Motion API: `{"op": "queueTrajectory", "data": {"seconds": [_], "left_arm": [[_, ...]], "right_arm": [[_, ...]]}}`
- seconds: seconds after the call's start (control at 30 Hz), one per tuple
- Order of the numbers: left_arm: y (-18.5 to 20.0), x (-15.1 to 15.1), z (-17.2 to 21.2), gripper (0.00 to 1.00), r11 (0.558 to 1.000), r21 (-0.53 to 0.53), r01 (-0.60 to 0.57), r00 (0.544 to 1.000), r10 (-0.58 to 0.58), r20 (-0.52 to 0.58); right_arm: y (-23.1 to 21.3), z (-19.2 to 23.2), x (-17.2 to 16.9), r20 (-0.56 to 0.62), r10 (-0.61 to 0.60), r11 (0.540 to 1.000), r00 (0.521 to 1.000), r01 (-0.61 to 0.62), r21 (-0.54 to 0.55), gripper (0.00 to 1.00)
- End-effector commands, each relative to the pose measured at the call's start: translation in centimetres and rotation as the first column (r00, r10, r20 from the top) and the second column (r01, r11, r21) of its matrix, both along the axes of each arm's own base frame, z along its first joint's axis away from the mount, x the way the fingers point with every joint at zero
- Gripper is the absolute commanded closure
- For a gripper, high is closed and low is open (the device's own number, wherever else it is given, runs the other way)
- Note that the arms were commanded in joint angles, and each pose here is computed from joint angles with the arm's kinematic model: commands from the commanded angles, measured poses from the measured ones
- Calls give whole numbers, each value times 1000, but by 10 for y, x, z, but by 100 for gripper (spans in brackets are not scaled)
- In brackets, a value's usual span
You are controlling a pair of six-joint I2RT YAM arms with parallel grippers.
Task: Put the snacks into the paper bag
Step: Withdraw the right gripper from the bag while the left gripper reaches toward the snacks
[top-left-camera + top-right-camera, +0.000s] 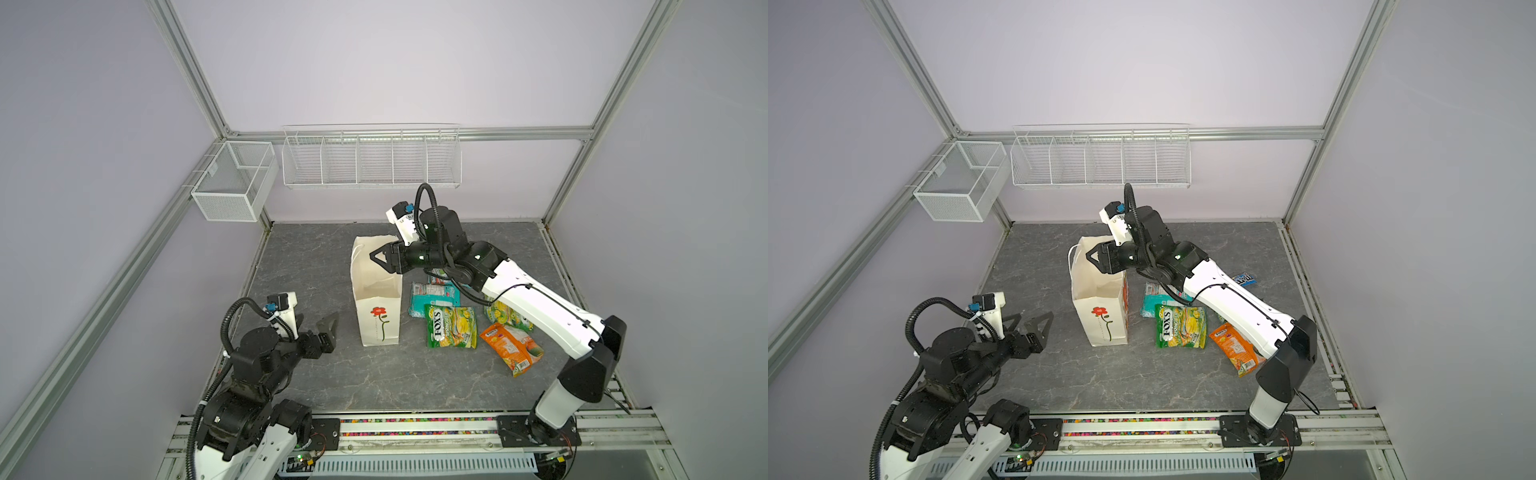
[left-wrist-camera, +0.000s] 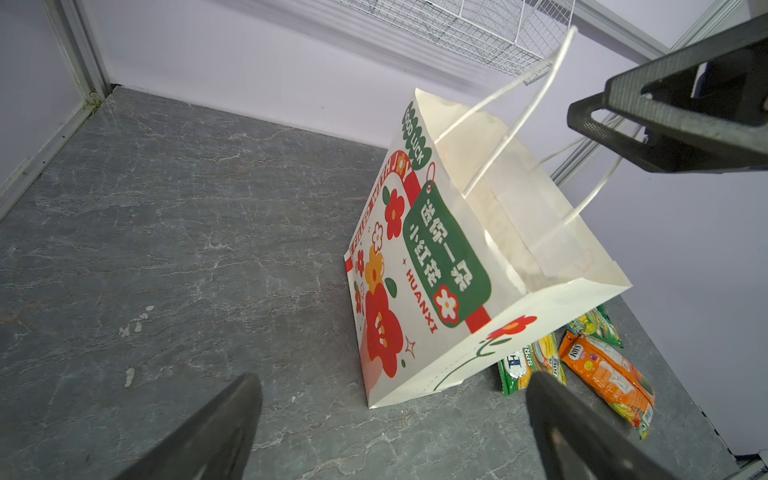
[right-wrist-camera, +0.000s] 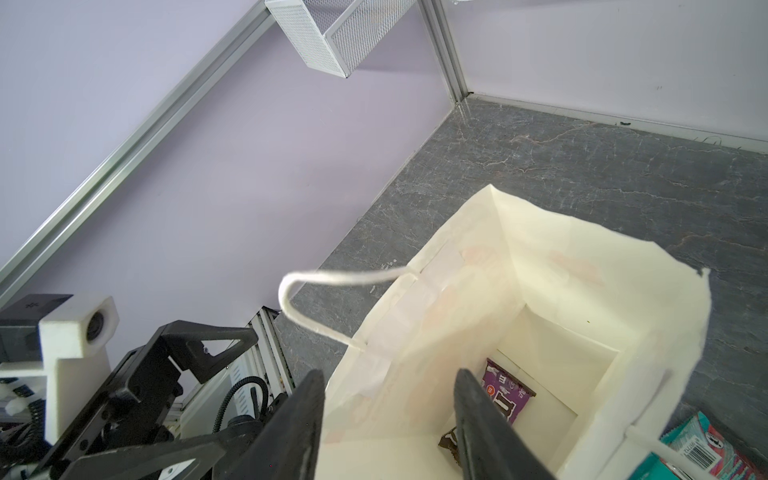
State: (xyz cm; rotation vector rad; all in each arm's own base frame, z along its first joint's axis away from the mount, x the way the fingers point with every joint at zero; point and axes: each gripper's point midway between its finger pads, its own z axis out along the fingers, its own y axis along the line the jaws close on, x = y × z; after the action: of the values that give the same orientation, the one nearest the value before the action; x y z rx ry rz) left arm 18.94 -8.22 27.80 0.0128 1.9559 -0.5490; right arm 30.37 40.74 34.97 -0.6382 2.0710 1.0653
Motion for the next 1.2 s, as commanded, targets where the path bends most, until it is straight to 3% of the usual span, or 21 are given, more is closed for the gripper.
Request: {"op": "queueTrajectory", "data": {"seconds": [0.0, 0.27, 0.43, 0.53, 0.9, 1.17], "left_arm": [[-2, 0, -3, 1, 1000, 8, 14, 1000, -14, 0], [-6, -1, -3, 1, 999, 7, 38, 999, -38, 2], [-14, -4, 1, 1, 996, -3, 90, 996, -90, 20], [-20, -7, 6, 1, 991, -14, 130, 991, -130, 39], [-42, -23, 81, 2, 955, -77, 286, 948, -270, 168], [-46, -26, 112, 4, 948, -98, 304, 937, -279, 211]], "right_arm": [[-11, 24, -8, 41, 1, 999, 999, -3, 48, 44], [-29, 35, -23, 76, -1, 999, 997, -3, 52, 23], [-44, 39, -33, 94, -15, 998, 995, 9, 57, 2], [-50, 40, -38, 98, -16, 998, 995, 11, 56, 12], [-97, 44, -54, 164, -112, 994, 980, 108, 30, 12], [-134, 51, -60, 218, -212, 977, 953, 208, 43, 12]]}}
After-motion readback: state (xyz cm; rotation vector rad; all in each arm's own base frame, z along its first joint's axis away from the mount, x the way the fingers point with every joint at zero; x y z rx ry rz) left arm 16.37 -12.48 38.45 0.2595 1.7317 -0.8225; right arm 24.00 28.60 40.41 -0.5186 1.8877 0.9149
